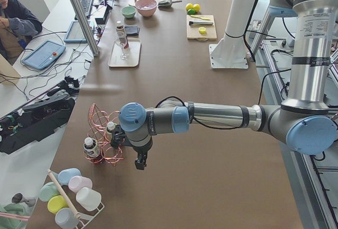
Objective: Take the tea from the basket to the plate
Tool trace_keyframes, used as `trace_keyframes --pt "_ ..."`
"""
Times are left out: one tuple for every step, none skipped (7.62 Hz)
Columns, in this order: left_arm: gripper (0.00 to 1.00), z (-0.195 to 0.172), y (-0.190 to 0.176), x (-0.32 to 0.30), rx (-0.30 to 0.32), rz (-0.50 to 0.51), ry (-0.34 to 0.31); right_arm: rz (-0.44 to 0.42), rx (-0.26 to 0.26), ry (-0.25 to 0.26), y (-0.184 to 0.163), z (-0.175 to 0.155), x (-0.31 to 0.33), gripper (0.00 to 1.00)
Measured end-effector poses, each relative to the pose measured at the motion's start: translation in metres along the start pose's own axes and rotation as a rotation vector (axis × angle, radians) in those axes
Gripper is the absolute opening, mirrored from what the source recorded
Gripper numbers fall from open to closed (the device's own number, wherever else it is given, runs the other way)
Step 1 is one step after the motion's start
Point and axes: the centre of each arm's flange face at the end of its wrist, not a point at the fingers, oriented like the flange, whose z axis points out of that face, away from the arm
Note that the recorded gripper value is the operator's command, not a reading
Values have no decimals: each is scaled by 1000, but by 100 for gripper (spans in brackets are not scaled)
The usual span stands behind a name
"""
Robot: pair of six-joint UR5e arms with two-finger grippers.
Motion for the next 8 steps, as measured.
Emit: trace_keyframes --pt "98 3 4 -2 -4 -2 0 1 2 0 0 -1 1 100" --pt "98 5 6 -4 -6 -2 2 4 4 0 0 -2 2 100" --pt "98 6 7 -4 -5 -1 2 6 6 0 0 -2 3 100" --pt "98 6 7 -4 -4 -1 2 10 8 0 1 -4 5 100" --pt "98 6 7 -4 -4 -3 2 13 11 -1 1 -5 6 100" --pt "98 6 8 -5 -6 -6 2 16 15 -1 2 -6 7 100" --pt "98 8 10 -7 -10 -7 1 18 17 -1 2 -8 9 100" --pt "98 10 15 -8 -14 -9 0 21 20 -2 2 -9 10 100"
